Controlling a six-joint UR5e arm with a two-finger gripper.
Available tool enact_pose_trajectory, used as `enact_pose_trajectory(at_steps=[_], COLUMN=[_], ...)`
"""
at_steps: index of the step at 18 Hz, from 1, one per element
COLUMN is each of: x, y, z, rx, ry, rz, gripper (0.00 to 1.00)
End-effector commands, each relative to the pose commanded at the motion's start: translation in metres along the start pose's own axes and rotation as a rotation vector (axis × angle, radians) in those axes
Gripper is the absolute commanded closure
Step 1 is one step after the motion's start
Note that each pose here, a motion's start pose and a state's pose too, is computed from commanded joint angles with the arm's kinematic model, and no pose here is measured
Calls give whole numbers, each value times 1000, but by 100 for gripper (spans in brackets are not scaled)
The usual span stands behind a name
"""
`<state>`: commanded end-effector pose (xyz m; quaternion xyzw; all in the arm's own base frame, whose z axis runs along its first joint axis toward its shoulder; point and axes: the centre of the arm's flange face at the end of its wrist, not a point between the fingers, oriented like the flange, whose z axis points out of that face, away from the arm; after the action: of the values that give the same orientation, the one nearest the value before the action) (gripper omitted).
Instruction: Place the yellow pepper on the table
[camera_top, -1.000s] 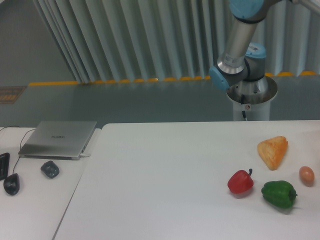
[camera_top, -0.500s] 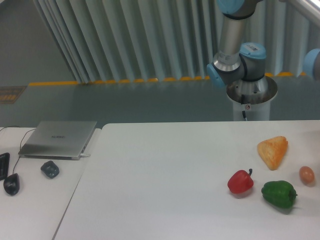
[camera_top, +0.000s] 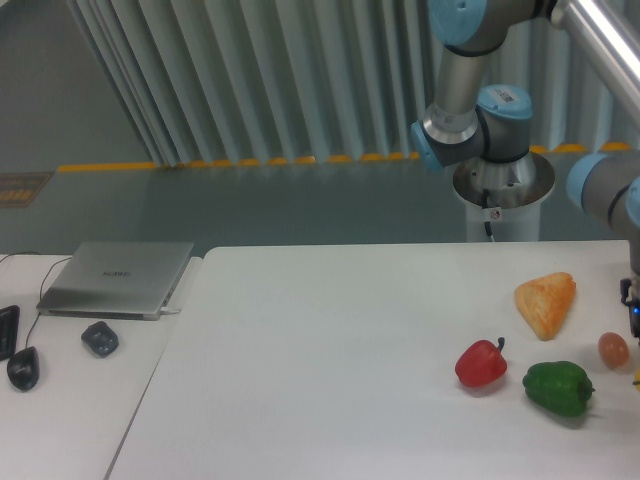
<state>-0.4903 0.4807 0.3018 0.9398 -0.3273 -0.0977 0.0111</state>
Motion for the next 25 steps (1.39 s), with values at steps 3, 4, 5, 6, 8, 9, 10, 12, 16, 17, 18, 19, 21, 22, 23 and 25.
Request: enact_pose_trajectory(at_steps=[3,4,5,6,8,9,10,12,16,17,18,19,21,22,23,25], x=[3,5,6,6,6,7,7,8,14,11,11,11,16,18,20,22], y=[-1,-1,-1,-1,-1,-1,-1,-2,-1,-1,-1,1,8,11,11,19], z=[6,7,7,6,7,7,6,2,-13,-19,-22,-28,-28,-35,-41,-48], rx=[1,1,1,1,1,1,2,1,11,39,55,61,58,55,56,59], ry=[12,17,15,15,14,14,11,4,-10,-22,-28,-33,-21,-13,11,53], rz=[-22,-22,-22,-22,-25,-36,-35,-29,-47,-49,-50,-53,-65,-68,-65,-74], gripper=[50,50,50,38,17,0,0,0,0,0,0,0,0,0,0,0])
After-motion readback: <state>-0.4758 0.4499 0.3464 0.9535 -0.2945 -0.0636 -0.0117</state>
